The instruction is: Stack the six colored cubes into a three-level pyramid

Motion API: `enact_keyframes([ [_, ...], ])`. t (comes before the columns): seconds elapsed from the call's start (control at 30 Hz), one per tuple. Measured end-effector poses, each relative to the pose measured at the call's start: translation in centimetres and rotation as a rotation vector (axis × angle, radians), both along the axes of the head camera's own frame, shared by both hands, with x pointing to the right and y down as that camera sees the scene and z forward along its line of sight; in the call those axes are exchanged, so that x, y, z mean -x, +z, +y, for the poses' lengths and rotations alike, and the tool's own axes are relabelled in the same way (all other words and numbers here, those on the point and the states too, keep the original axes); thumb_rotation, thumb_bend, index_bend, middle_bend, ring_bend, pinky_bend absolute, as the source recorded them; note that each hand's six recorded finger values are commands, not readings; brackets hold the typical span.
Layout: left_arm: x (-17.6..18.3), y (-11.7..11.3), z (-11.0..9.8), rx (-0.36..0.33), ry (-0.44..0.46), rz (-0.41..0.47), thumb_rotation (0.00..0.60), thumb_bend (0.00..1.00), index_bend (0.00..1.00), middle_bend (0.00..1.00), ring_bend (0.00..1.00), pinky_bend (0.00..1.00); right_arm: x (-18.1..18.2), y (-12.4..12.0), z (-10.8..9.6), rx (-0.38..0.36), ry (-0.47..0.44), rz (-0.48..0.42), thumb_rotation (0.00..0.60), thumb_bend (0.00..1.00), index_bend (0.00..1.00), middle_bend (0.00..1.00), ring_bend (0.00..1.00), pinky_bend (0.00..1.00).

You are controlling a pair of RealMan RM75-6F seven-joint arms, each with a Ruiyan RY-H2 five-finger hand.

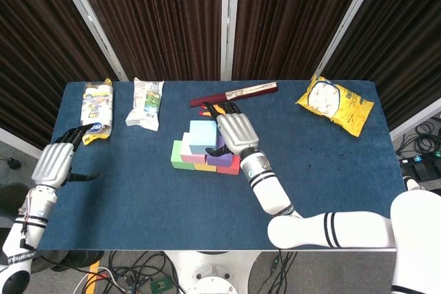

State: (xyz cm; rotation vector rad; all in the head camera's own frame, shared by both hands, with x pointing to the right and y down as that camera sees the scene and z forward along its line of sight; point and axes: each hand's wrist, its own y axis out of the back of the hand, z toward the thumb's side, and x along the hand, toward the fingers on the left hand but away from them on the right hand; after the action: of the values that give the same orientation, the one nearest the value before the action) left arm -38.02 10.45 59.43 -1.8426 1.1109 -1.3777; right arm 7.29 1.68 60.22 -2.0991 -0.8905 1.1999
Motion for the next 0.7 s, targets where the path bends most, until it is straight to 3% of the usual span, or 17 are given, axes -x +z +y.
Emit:
enact_keyframes([
  [0.5, -0.06, 0.08, 0.05, 0.004, 0.004, 0.002, 0.6, 0.02, 0.1, 0.11, 0.1, 0.26, -0.26, 0.2, 0.71, 0.004, 0.013, 0.004, 0.6, 0.17, 0.08, 0.38, 0.09, 0.0],
  [0.7, 0.01, 0.07, 0.09, 0.002, 0.002, 0.005, 0.6, 0.02, 0.1, 0.11, 0.1, 0.26, -0.19, 0.36, 0.88, 0.006, 0.01, 0.008, 0.6, 0.16, 0.02, 0.33, 0.07, 0.0],
])
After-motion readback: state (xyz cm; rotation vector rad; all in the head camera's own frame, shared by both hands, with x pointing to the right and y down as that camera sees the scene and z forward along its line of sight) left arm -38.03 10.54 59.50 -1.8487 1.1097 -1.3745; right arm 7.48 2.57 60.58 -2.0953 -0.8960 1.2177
